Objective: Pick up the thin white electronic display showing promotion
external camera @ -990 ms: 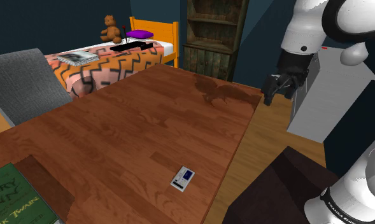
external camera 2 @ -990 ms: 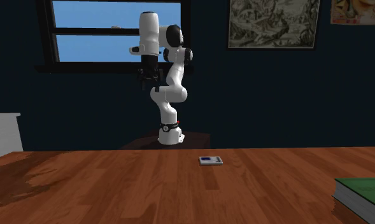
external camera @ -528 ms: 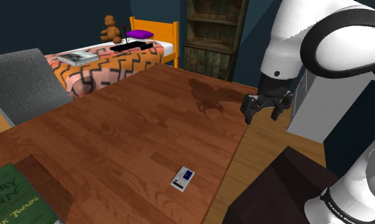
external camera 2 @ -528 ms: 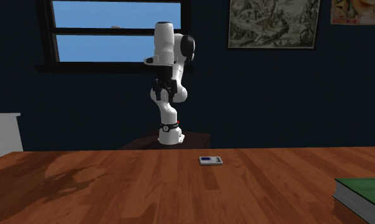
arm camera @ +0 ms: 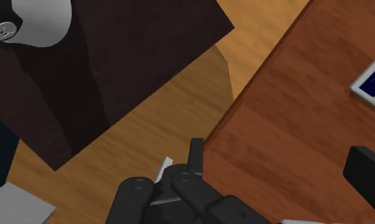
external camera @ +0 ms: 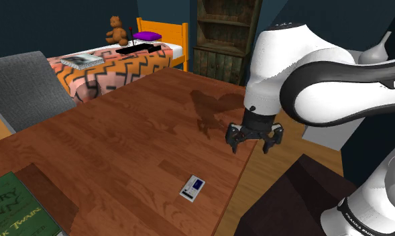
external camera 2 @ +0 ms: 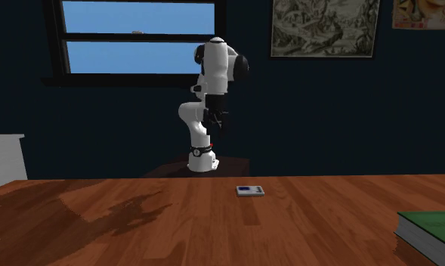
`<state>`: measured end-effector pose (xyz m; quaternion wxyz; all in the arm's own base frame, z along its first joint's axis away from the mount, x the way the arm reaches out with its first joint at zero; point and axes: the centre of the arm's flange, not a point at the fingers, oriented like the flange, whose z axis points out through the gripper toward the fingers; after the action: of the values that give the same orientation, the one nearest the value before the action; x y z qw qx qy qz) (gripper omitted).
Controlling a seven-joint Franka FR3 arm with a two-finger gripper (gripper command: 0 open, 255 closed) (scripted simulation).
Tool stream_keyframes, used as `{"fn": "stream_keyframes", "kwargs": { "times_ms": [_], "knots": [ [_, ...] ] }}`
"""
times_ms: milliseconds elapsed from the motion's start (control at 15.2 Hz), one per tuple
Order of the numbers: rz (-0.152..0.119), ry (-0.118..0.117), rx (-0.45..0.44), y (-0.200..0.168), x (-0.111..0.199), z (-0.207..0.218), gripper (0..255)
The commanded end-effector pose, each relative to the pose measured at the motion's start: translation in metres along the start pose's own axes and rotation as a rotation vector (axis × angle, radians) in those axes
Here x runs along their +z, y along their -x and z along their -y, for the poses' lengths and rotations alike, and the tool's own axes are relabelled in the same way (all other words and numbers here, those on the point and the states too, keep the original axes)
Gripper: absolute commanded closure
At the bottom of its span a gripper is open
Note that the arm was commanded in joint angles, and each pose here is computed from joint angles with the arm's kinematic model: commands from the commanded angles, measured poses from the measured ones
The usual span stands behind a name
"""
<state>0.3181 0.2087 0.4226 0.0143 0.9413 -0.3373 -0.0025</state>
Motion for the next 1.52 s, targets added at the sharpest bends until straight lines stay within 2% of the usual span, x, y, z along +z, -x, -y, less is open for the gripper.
{"fn": "stream_keyframes", "kwargs": {
  "times_ms": [0, 462, 924, 1452],
  "knots": [
    [0.003, -0.002, 0.062, 0.008, 0.014, 0.020, 0],
    [0.010, -0.005, 0.259, 0.027, 0.062, 0.096, 0],
    [0.017, -0.007, 0.455, 0.031, 0.109, 0.173, 0],
    [0.017, -0.007, 0.455, 0.031, 0.149, 0.174, 0]
  ]
}}
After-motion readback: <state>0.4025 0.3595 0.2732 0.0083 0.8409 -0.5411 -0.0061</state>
